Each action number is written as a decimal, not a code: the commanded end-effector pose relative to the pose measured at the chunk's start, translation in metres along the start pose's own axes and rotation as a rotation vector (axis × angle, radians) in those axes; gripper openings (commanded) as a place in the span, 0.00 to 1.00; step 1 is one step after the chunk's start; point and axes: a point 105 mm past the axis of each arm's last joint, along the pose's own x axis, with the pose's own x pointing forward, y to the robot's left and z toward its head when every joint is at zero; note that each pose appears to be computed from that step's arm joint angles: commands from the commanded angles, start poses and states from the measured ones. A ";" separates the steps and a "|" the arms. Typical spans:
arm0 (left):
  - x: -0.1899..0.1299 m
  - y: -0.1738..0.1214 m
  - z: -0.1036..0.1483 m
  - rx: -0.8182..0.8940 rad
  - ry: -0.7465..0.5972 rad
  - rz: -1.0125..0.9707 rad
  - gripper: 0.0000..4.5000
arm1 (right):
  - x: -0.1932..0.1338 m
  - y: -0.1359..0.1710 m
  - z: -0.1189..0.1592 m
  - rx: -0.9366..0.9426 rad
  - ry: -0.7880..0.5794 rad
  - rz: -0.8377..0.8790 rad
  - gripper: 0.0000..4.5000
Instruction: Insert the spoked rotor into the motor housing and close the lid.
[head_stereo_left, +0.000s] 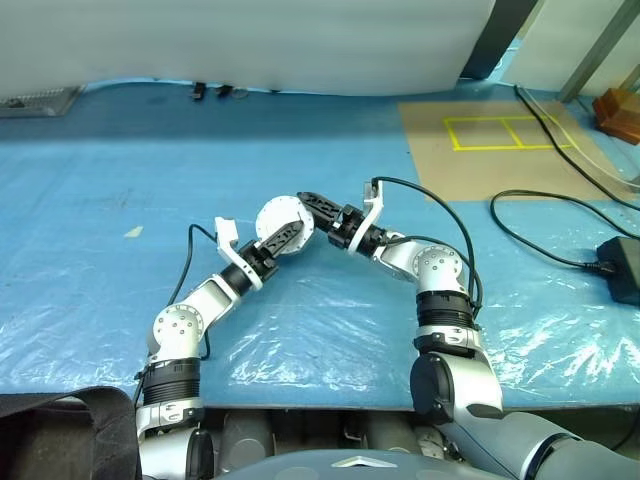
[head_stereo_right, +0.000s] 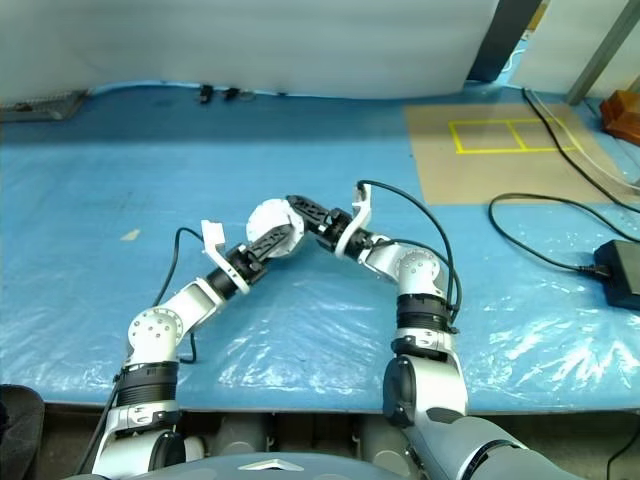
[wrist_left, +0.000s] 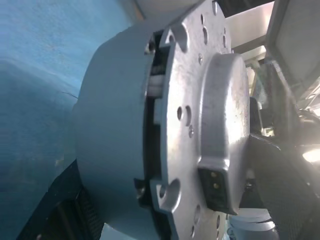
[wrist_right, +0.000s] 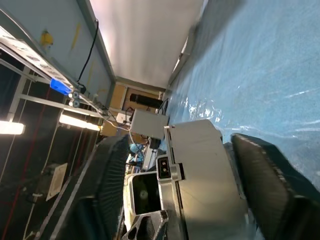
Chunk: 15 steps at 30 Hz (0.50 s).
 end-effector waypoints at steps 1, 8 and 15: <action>0.003 -0.018 0.007 0.052 -0.021 -0.079 0.82 | 0.005 0.012 0.004 -0.023 0.001 0.047 0.99; 0.003 -0.020 0.014 0.055 -0.077 -0.087 0.82 | 0.005 0.008 0.002 -0.023 -0.002 0.035 0.99; -0.001 -0.020 0.034 0.057 -0.190 -0.081 0.82 | 0.006 0.000 0.013 -0.071 -0.062 -0.027 0.99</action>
